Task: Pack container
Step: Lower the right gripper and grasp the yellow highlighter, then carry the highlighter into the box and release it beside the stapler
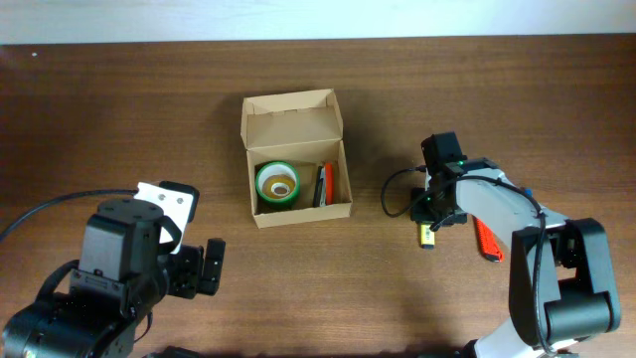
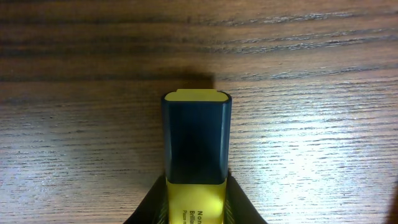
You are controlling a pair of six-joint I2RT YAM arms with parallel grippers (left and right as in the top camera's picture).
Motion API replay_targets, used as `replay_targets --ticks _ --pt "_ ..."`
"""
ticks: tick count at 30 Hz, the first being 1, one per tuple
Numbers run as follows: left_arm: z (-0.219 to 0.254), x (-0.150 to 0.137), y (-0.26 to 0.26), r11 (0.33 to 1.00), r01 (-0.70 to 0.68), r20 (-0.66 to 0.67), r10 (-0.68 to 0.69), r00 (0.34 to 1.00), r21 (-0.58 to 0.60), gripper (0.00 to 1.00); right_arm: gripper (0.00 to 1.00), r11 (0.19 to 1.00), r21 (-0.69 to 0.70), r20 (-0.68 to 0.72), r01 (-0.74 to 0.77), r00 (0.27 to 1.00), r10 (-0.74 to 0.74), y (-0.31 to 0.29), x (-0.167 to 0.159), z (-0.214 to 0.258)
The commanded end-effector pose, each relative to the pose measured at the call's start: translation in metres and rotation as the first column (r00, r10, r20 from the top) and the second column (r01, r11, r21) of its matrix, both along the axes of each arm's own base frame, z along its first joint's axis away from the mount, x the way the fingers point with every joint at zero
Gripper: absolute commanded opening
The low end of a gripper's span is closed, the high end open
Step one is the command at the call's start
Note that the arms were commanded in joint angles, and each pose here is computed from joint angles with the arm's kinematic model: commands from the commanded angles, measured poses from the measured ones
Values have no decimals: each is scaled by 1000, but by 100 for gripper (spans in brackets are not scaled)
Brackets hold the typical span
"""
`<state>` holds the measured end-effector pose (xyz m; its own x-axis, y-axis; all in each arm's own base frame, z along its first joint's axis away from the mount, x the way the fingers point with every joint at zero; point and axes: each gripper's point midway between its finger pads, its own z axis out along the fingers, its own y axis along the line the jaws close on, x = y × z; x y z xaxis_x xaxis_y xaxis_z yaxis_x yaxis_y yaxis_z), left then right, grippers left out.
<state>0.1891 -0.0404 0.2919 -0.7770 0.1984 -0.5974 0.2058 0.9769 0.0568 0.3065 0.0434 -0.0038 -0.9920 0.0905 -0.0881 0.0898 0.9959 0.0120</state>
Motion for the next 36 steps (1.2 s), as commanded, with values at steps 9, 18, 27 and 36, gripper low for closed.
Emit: replay_targets --ticks 9,18,27,36 --pt "1 -1 -1 1000 19 3 -19 1000 2 100 11 996 84 8 7 1000 -8 13 10 49" --pt "1 -1 -1 1000 19 3 -19 1000 2 100 10 977 159 306 -143 948 89 87 42 203" --pt "1 -1 -1 1000 19 3 -19 1000 2 100 13 930 156 359 -333 896 260 207 40 179" --pt "1 -1 -1 1000 19 3 -19 1000 2 100 12 942 29 287 -333 906 311 208 60 117"
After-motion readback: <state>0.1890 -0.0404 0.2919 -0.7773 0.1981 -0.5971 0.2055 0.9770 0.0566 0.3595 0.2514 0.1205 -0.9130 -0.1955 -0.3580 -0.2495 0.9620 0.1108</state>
